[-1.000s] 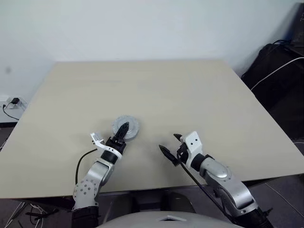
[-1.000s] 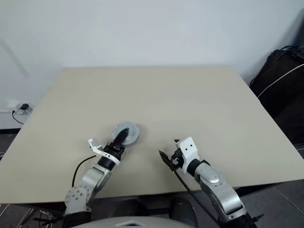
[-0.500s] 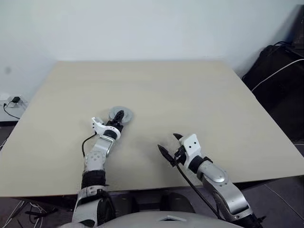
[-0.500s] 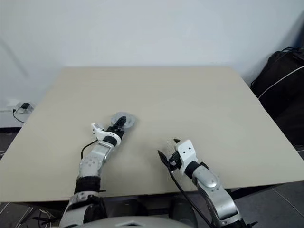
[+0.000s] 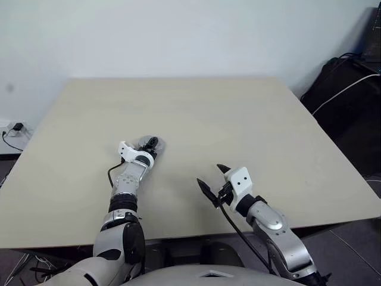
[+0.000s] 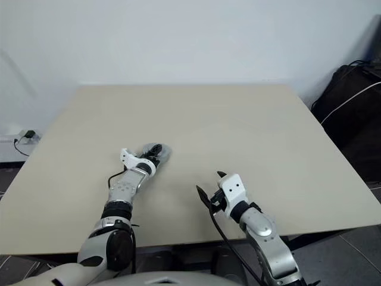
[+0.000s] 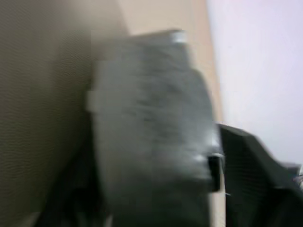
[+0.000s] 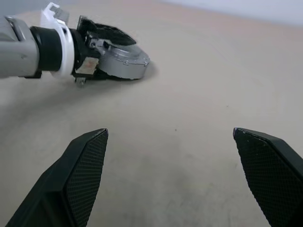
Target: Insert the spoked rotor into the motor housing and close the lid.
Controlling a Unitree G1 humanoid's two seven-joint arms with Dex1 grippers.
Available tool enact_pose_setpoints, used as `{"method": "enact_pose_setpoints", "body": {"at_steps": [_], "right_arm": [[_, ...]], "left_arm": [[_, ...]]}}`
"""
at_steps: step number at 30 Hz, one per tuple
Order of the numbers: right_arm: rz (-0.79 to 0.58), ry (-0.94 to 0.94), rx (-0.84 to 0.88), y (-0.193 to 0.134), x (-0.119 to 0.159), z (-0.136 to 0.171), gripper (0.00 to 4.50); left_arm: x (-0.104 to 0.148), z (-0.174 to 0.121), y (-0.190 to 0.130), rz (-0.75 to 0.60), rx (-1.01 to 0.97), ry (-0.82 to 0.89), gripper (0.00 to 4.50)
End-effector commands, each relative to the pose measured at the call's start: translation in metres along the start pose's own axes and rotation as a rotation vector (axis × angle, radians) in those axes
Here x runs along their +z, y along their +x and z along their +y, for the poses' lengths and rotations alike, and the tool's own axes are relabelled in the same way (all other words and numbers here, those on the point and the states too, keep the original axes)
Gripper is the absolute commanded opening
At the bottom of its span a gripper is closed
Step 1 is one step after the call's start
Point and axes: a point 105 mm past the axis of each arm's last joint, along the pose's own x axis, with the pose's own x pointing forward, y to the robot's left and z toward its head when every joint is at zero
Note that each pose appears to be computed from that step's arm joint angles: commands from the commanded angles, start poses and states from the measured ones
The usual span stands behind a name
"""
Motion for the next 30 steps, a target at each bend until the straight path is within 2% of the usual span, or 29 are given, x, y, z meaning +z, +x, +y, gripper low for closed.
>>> {"method": "enact_pose_setpoints", "body": {"at_steps": [1, 5, 11, 14, 15, 18, 22, 26, 30], "right_arm": [[-0.042, -0.014, -0.011, -0.002, 0.019, 0.002, 4.50], [-0.021, 0.010, -0.007, -0.003, 0.020, 0.009, 4.50], [-0.001, 0.032, 0.006, -0.004, 0.024, 0.017, 4.50], [-0.001, 0.045, 0.005, -0.004, 0.025, 0.016, 4.50], [0.000, 0.062, 0.011, -0.004, 0.024, 0.015, 4.50], [-0.005, 0.092, 0.010, -0.004, 0.020, 0.010, 4.50], [-0.023, 0.086, -0.033, -0.004, 0.017, 0.003, 4.50], [-0.049, 0.047, -0.137, -0.011, 0.009, -0.001, 4.50], [-0.085, 0.010, -0.244, -0.021, 0.004, -0.006, 4.50]], "left_arm": [[-0.003, 0.005, -0.008, 0.037, 0.019, 0.059, 4.46], [-0.014, 0.044, -0.036, 0.103, 0.111, 0.089, 4.49], [-0.020, 0.071, -0.076, 0.140, 0.167, 0.136, 4.49], [-0.017, 0.075, -0.093, 0.124, 0.167, 0.289, 4.49], [-0.014, 0.079, -0.100, 0.110, 0.171, 0.424, 4.49], [-0.010, 0.073, -0.117, 0.043, 0.124, 0.758, 4.49], [-0.001, 0.052, -0.128, -0.139, 0.043, 0.925, 4.49], [-0.001, 0.036, -0.139, -0.224, -0.050, 1.156, 4.49], [-0.001, 0.033, -0.145, -0.268, -0.090, 1.278, 4.49]]}}
